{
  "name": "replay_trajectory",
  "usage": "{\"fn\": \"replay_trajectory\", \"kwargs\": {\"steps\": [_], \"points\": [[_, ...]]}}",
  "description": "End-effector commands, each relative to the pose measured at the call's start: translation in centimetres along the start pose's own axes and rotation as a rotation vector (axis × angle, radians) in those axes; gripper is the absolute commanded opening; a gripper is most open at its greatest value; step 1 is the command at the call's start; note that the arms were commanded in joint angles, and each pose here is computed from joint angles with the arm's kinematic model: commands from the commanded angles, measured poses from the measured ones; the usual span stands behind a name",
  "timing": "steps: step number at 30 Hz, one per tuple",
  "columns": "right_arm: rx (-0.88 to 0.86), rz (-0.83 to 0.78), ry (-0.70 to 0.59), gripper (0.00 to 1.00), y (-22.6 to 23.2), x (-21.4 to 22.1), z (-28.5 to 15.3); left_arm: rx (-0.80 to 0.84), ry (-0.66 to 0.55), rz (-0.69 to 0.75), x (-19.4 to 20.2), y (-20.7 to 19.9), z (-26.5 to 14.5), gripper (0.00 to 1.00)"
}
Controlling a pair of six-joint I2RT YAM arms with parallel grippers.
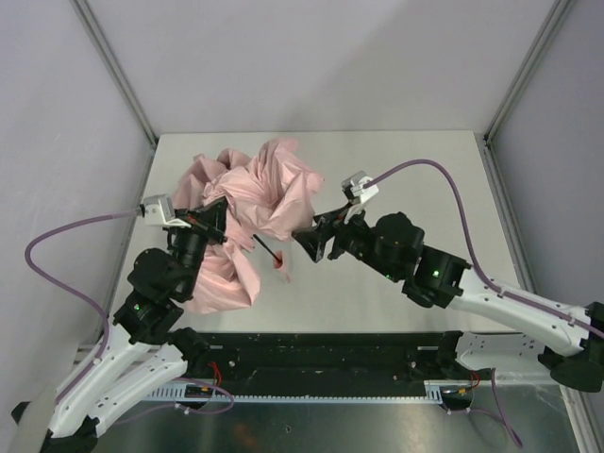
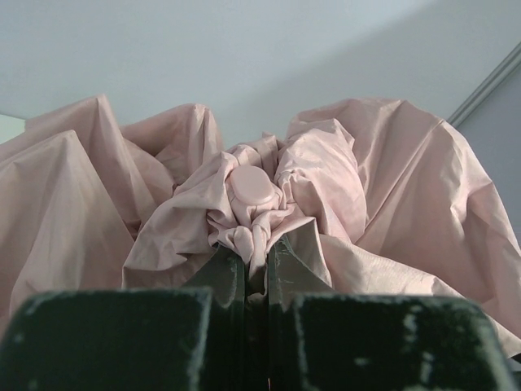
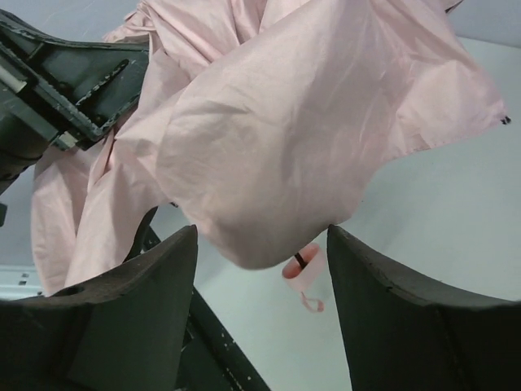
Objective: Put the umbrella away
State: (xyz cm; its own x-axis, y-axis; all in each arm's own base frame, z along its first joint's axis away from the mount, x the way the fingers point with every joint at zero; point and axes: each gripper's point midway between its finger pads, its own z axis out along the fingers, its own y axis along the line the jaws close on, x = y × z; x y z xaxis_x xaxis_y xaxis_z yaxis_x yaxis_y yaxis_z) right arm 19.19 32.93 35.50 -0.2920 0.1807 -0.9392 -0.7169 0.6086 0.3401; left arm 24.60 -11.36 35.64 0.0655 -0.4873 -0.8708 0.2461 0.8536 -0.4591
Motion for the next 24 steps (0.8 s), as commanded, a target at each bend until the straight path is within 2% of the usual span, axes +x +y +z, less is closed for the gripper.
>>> {"fn": "replay_trajectory", "kwargs": {"steps": [1, 4, 8, 9, 12, 20, 24], "points": [[-0.034, 0.047, -0.127, 0.64, 1.7, -3.7, 1.1, 0.025, -0.097, -0.100, -3.6, -1.2, -0.1, 0.00], [-0.121, 0.150, -0.143, 0.48, 3.6, -4.4, 1.0, 0.025, -0.090, -0.109, -3.3, -1.3, 0.0, 0.00], [-0.258, 0.257, -0.175, 0.10, 6.1, -6.2, 0.2, 0.034, -0.083, -0.115, -2.8, -1.4, 0.2, 0.00], [-0.291, 0.285, -0.188, 0.05, 6.6, -7.0, -0.2, 0.041, -0.081, -0.110, -2.7, -1.5, 0.2, 0.00], [-0.482, 0.360, -0.211, 0.01, 9.1, -9.6, -3.0, 0.059, -0.085, -0.085, -2.4, -1.5, 0.0, 0.00], [-1.021, 0.513, -0.177, 0.00, 16.0, -13.9, -12.5, 0.159, -0.130, -0.041, -2.1, -2.3, -0.7, 0.00], [-1.038, 0.530, -0.106, 0.00, 17.4, -11.9, -11.3, 0.202, -0.134, -0.052, -2.2, -3.1, -0.8, 0.00]]}}
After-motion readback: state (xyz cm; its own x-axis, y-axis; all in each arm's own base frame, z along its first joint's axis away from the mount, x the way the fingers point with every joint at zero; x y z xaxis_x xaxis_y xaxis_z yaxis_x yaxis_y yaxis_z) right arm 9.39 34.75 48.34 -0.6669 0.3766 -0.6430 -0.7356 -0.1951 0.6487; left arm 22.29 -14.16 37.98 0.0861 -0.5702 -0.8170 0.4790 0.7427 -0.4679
